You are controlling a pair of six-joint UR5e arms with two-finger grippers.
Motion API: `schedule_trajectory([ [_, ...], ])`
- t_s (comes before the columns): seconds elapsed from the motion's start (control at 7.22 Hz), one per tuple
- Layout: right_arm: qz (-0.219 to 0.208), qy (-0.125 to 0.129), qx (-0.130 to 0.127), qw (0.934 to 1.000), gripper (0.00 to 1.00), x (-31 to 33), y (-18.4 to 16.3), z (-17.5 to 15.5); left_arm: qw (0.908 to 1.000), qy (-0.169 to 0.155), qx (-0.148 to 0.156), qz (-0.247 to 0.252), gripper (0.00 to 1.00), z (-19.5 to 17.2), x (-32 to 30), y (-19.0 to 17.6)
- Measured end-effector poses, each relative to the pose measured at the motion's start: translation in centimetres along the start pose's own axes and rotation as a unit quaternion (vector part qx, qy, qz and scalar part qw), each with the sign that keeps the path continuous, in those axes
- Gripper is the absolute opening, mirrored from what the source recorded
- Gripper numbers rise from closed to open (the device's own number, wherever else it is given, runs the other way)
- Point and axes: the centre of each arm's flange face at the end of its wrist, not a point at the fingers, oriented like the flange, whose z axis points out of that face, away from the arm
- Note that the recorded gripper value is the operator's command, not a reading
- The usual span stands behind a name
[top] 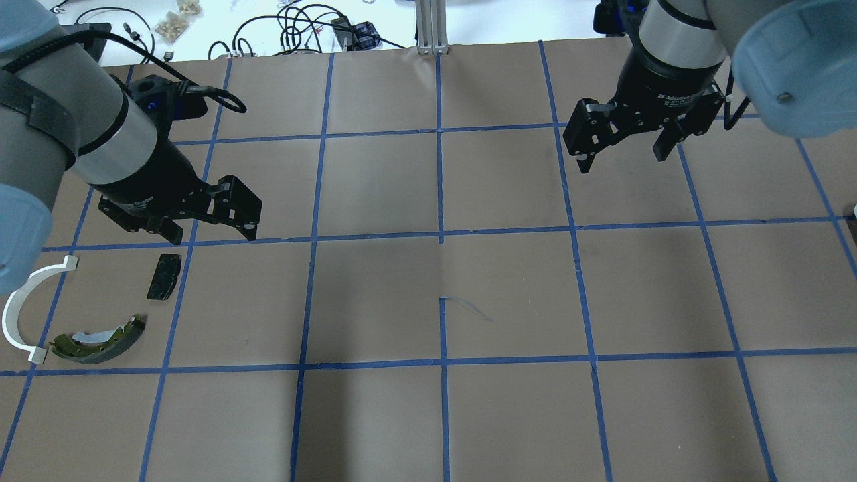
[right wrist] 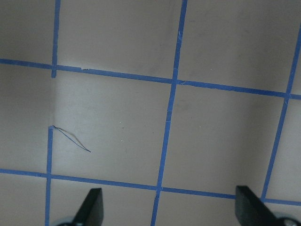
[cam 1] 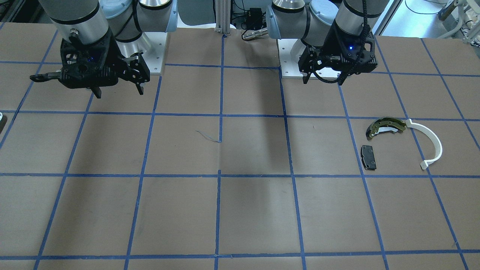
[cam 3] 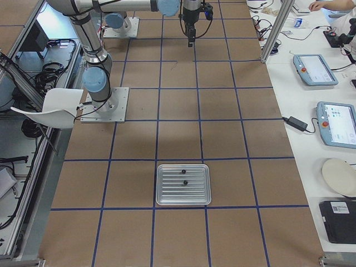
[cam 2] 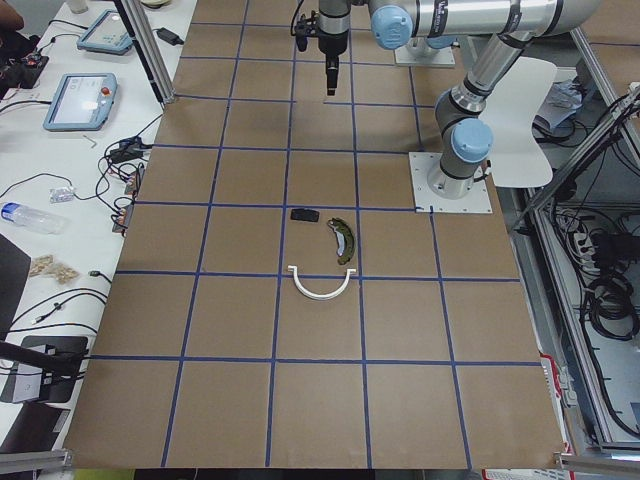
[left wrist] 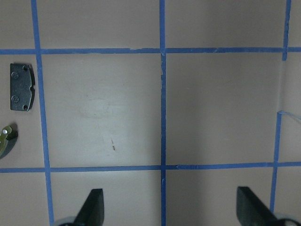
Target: Place bearing gear from tray to pile
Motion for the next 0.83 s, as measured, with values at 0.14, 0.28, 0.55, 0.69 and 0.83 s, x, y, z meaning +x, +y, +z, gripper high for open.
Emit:
schedule_trajectory([
  [0.14,-0.002,0.000,0.000,1.0000,1.00,0.1,0.0,0.0,1.0000,0.000,0.001,0.000,1.00,-0.1,0.0,0.0],
  [0.28,-0.003,-0.002,0.002,1.0000,1.00,0.2,0.0,-0.1,1.0000,0.000,0.002,0.000,1.00,-0.2,0.0,-0.1],
  [0.55,0.003,-0.006,0.005,1.0000,1.00,-0.1,0.2,-0.4,1.0000,0.001,-0.001,-0.003,1.00,-0.1,-0.3,-1.0],
  [0.69,0.011,-0.008,0.000,0.9999,1.00,-0.1,0.2,-0.2,1.0000,0.001,0.000,-0.004,1.00,-0.3,-0.4,-1.7],
  [0.83,0.014,-0.008,-0.007,0.9998,1.00,-0.1,0.2,0.0,1.0000,0.001,0.001,-0.004,1.00,-0.7,-0.5,-2.6],
])
